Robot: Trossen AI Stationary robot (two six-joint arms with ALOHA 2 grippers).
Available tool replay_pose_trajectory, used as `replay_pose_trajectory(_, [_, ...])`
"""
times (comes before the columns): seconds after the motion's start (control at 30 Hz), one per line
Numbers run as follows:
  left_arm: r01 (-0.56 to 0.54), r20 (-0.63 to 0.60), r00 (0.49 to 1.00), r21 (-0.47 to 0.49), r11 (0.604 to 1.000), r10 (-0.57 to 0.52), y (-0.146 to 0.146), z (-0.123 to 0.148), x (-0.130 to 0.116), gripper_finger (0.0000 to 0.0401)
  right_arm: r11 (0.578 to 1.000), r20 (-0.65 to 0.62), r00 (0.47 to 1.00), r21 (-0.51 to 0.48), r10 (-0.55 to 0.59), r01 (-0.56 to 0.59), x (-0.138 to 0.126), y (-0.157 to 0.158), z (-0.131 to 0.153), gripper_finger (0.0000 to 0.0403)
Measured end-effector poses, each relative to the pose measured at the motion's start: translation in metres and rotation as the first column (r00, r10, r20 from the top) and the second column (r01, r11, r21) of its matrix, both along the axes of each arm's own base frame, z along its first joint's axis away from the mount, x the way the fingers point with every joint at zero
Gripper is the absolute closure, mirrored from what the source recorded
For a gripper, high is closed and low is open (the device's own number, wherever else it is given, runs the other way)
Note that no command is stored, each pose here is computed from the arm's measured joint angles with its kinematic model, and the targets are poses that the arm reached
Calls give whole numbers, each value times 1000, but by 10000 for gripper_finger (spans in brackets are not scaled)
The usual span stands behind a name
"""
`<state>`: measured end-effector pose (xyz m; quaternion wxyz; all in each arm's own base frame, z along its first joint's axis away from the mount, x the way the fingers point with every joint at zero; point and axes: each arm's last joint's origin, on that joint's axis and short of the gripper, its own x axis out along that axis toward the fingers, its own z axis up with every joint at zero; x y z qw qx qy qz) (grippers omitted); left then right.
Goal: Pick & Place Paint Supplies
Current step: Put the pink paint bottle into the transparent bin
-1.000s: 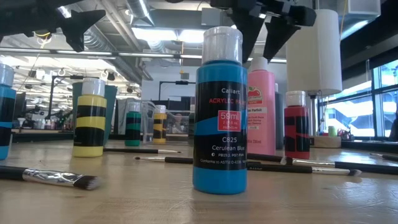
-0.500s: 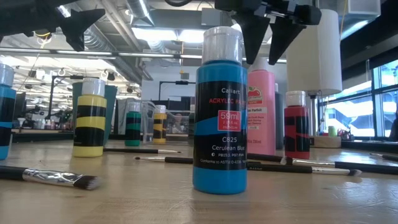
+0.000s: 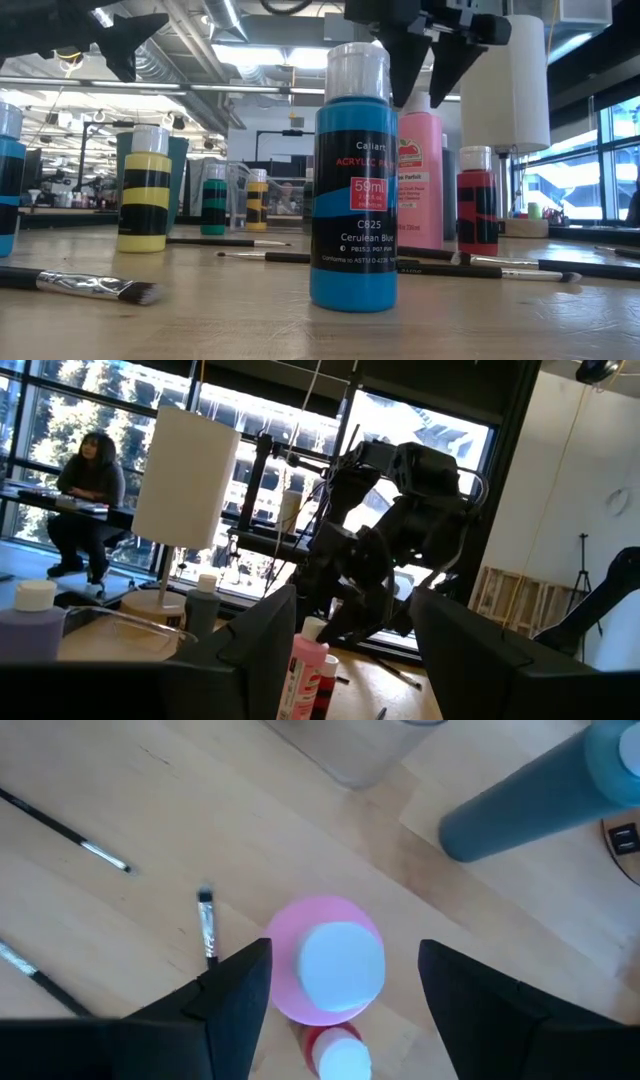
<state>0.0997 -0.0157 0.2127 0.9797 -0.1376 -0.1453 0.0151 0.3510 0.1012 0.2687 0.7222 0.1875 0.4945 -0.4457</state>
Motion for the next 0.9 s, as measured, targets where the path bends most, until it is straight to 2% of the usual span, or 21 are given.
replay_pose_trajectory(0.43, [-1, 0, 1000, 2, 1000, 1, 0, 0, 0, 205, 1000, -8, 1000, -5, 9, -9, 0, 0, -6, 151])
replay_pose_trajectory(0.67, [0, 0, 1000, 1, 1000, 0, 0, 0, 0, 205, 1000, -4, 1000, 10, 9, -9, 0, 1, -6, 193])
replay_pose_trajectory(0.9, [0, 0, 1000, 0, 1000, 0, 0, 0, 0, 205, 1000, -9, 1000, 20, 14, -14, 0, 1, -6, 255])
